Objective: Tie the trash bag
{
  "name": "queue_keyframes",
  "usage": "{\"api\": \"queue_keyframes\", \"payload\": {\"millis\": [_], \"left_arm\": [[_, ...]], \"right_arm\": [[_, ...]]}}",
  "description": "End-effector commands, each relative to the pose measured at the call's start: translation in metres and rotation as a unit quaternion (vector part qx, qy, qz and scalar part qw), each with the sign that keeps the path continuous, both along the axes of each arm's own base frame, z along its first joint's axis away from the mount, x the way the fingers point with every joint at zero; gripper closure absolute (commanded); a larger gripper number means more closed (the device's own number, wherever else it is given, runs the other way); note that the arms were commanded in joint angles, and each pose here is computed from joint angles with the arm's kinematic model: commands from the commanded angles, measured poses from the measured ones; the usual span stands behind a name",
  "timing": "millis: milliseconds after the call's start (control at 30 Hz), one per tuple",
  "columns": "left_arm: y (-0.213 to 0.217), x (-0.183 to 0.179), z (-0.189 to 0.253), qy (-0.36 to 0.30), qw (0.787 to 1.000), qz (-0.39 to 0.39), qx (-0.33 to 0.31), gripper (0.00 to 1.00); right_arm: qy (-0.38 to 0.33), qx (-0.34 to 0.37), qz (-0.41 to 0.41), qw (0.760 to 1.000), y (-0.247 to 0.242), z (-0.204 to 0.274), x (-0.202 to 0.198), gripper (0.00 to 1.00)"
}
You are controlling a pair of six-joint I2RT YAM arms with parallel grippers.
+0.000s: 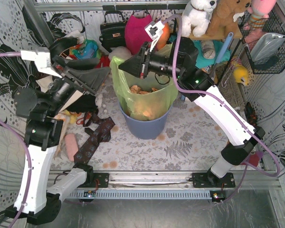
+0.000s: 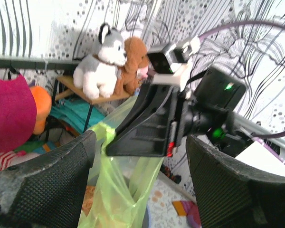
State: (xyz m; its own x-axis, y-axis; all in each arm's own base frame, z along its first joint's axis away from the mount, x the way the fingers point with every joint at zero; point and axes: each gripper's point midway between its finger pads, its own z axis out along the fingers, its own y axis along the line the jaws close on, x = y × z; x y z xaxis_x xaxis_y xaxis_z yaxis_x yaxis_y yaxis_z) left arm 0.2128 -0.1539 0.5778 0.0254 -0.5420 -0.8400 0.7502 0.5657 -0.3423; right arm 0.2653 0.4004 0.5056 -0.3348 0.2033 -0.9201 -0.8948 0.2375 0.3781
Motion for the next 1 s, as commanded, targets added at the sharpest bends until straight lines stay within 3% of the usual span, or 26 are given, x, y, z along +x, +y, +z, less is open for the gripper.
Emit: {"api": "queue_keyframes", "payload": {"millis": [0,567,767,967], "left_arm": [[-0.013,0.016,-0.016,-0.022,0.999,-0.027,0.023,0.17],[-0.031,0.008,-0.04,-0.071,0.992,-0.092,0.043,0.14],[-0.03,0.005,-0.057,-0.072,0.992,-0.089,0.055,0.14],[-0.03,0.002,-0.061,-0.076,0.991,-0.087,0.06,0.13]], "right_arm": [[-0.058,0.049,0.003,0.997,-0.018,0.054,-0.022,0.88],[-0.081,0.074,0.017,0.994,-0.022,0.081,-0.032,0.89],[-0.04,0.034,-0.017,0.998,-0.024,0.059,-0.018,0.45],[-0.002,0.004,-0.001,1.0,-0.022,0.043,-0.025,0.4]]}}
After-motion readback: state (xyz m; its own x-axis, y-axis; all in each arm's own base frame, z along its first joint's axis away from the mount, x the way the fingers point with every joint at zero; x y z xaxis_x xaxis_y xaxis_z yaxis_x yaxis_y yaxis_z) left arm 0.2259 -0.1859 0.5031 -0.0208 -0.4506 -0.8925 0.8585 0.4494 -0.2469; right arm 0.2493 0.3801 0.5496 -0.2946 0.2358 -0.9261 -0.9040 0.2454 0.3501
